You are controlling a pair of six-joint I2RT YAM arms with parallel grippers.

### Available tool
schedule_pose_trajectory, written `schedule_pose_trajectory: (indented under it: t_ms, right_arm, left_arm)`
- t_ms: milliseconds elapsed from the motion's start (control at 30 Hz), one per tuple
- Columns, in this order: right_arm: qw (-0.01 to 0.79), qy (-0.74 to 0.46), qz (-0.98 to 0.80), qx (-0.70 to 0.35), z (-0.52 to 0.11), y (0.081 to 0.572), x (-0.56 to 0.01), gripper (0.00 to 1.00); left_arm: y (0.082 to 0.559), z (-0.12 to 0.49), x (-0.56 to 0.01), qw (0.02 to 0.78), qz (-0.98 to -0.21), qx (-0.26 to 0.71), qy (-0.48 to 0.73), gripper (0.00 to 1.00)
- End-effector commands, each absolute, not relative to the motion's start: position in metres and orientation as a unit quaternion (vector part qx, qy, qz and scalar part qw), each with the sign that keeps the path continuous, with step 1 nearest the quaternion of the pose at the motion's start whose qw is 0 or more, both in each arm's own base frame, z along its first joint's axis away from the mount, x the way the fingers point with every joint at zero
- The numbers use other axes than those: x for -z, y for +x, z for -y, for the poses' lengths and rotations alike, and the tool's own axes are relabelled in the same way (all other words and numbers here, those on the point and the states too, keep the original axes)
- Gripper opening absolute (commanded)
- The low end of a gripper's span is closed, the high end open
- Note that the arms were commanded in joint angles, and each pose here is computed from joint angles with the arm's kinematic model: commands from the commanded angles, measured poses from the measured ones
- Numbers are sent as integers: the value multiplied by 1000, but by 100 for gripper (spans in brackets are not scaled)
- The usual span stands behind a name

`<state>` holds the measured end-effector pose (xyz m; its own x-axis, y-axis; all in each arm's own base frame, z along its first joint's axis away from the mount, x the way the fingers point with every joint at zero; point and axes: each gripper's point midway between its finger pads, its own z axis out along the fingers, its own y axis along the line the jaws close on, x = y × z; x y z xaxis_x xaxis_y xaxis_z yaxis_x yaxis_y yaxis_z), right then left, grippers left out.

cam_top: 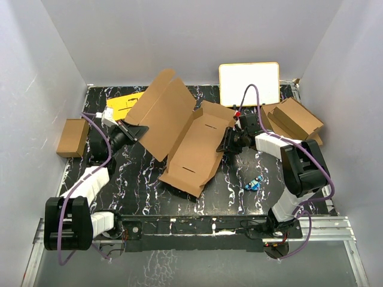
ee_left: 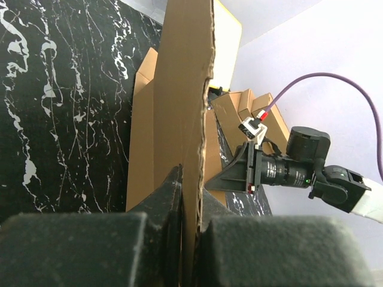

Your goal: Fold the paper box

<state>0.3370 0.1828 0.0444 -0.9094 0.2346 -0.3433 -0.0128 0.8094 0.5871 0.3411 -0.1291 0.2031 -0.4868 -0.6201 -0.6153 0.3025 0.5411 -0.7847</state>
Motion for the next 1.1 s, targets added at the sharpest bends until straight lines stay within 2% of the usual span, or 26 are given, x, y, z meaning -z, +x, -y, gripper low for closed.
schedule_pose_trajectory:
  t_ms: [0, 167, 367, 733, 933, 1067]
  right_arm:
    - [264, -17, -909, -322, -191, 348, -78, 38]
    - [286, -79, -898, -326, -193, 345, -93, 48]
    - [283, -164, -869, -371, -206, 326, -104, 68]
    - [246, -329, -801, -436, -217, 284, -107, 80]
    - [249, -379, -781, -430, -209, 269, -107, 90]
    - [253, -391, -778, -422, -196, 263, -106, 92]
  left_arm:
    - [342, 134, -218, 500, -727, 467, -63, 0]
    - [345, 134, -220, 498, -731, 464, -47, 0]
    - [348, 137, -224, 494, -731, 470, -32, 0]
    - [347, 132, -224, 489, -743, 457, 20, 0]
    - [343, 118, -228, 495, -745, 446, 32, 0]
    - [340, 117, -233, 499, -741, 447, 38, 0]
